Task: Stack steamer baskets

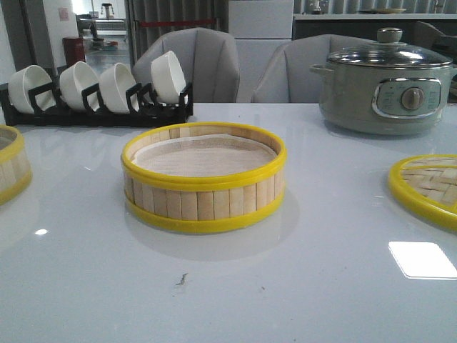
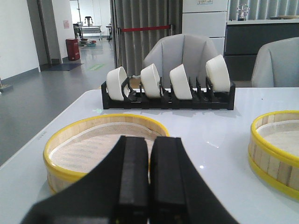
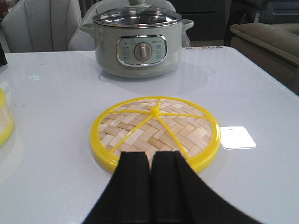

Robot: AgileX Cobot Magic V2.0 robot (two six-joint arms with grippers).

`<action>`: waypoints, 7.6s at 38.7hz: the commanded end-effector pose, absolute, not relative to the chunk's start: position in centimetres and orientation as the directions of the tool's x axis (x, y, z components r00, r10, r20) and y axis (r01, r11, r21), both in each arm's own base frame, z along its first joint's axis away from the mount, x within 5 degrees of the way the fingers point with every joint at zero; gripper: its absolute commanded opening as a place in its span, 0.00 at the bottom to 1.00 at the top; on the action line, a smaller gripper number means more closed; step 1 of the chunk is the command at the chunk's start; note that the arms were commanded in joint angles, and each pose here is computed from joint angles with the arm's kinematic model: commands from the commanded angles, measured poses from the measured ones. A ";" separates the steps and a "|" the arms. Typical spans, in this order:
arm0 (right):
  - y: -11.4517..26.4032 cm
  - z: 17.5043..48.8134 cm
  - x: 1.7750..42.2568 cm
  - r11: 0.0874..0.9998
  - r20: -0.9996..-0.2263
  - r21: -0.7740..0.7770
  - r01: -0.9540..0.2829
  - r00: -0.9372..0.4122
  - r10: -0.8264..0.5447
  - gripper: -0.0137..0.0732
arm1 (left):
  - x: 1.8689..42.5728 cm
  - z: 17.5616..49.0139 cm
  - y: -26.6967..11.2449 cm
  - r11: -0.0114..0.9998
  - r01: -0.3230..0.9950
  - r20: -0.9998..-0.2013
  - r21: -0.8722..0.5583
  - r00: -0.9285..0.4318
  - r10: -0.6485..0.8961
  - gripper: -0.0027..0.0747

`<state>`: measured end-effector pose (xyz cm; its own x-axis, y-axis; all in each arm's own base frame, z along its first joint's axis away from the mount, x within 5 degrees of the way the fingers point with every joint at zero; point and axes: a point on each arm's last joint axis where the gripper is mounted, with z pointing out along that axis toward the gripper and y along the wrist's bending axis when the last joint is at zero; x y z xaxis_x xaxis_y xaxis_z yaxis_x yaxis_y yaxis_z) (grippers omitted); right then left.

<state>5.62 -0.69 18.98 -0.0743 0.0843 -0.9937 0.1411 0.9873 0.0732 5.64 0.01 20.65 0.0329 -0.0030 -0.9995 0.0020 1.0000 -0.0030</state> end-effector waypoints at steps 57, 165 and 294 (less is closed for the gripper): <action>-0.8 20.4 5.4 0.987 -0.997 0.072 0.144 0.047 0.066 0.21 | 5.5 21.4 -0.1 1.000 0.014 -0.993 -0.006 0.121 -0.008 0.15; -0.8 20.4 5.4 0.987 -0.997 0.072 0.144 0.047 0.066 0.21 | 21.2 47.4 1.6 0.954 -0.062 -0.840 0.294 -0.492 0.227 0.15; -0.5 41.8 20.1 0.998 -0.977 -0.061 0.009 -0.204 -0.058 0.77 | 24.5 46.0 1.1 0.980 -0.059 -0.861 0.188 -0.491 0.135 0.41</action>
<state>20.34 -0.48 39.40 -0.3439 -0.0287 -0.9386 0.0008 0.9995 -0.0308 23.92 1.30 44.54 -0.5923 0.1244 -0.7960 -0.0541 0.9796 0.1933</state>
